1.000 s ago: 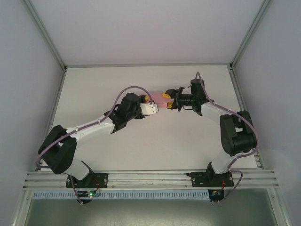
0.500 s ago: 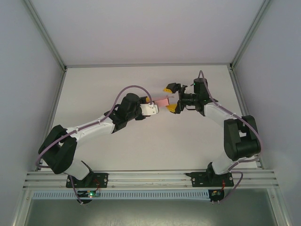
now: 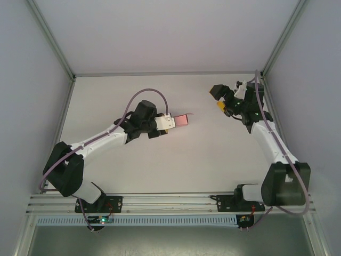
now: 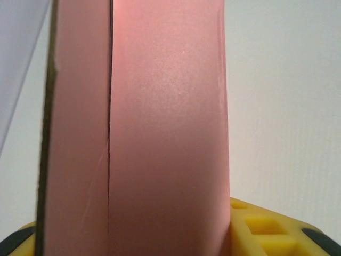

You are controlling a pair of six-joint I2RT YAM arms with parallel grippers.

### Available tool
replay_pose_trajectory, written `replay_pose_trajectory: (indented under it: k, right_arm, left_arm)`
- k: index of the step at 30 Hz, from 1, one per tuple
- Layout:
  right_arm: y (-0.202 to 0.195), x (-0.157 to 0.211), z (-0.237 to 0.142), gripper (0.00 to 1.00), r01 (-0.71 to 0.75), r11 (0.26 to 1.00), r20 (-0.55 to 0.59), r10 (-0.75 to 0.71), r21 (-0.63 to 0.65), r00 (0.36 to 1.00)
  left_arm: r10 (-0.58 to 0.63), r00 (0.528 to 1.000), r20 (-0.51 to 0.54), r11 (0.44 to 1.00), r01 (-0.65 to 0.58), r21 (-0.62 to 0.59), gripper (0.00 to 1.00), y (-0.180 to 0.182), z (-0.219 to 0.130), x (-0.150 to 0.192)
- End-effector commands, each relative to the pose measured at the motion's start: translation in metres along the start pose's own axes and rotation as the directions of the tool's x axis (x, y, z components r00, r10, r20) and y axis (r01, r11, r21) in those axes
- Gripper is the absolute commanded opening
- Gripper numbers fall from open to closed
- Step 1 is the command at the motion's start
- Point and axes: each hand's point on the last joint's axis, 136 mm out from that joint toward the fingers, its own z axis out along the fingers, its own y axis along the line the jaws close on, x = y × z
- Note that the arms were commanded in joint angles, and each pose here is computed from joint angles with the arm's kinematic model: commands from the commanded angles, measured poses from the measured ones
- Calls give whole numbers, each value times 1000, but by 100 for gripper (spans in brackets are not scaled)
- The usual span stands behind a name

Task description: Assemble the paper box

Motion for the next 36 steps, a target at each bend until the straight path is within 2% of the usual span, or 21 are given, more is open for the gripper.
replay_pose_trajectory:
  k: [1, 3, 7, 11, 15, 20, 26, 29, 32, 36]
  right_arm:
    - [1, -21, -26, 98, 307, 943, 146, -325, 131, 934]
    - [8, -24, -40, 98, 387, 909, 195, -412, 157, 890]
    - [16, -23, -51, 98, 408, 904, 269, -427, 124, 863]
    - [20, -12, -48, 98, 458, 885, 224, -464, 85, 857]
    - [31, 4, -42, 98, 515, 857, 187, -509, 17, 840]
    - [33, 37, -22, 98, 593, 805, 58, -592, -14, 804]
    - [18, 77, -6, 98, 664, 747, -137, -662, -34, 737]
    - [9, 102, -3, 95, 708, 704, -249, -697, -58, 672]
    - [-1, 125, 0, 94, 774, 631, -351, -739, -62, 575]
    - [-5, 147, 8, 92, 804, 581, -419, -766, -127, 488]
  left_arm:
    - [-38, 999, -31, 992, 42, 121, 23, -17, -8, 3]
    - [-46, 998, -52, 989, 53, 137, 23, -18, -7, 5]
    - [-54, 997, -54, 986, 61, 156, 23, -16, -4, 5]
    - [-54, 995, -82, 972, 71, 226, 23, -25, -3, 7]
    - [-68, 984, -163, 950, 114, 289, 25, -31, -2, 16]
    - [-78, 973, -215, 918, 155, 366, 25, -41, 4, 22]
    - [-108, 969, -223, 905, 189, 382, 25, -40, 11, 28]
    - [-137, 965, -222, 896, 216, 388, 26, -40, 15, 33]
    - [-162, 963, -215, 879, 239, 412, 25, -42, 18, 36]
    - [-194, 957, -216, 866, 270, 422, 26, -38, 22, 37]
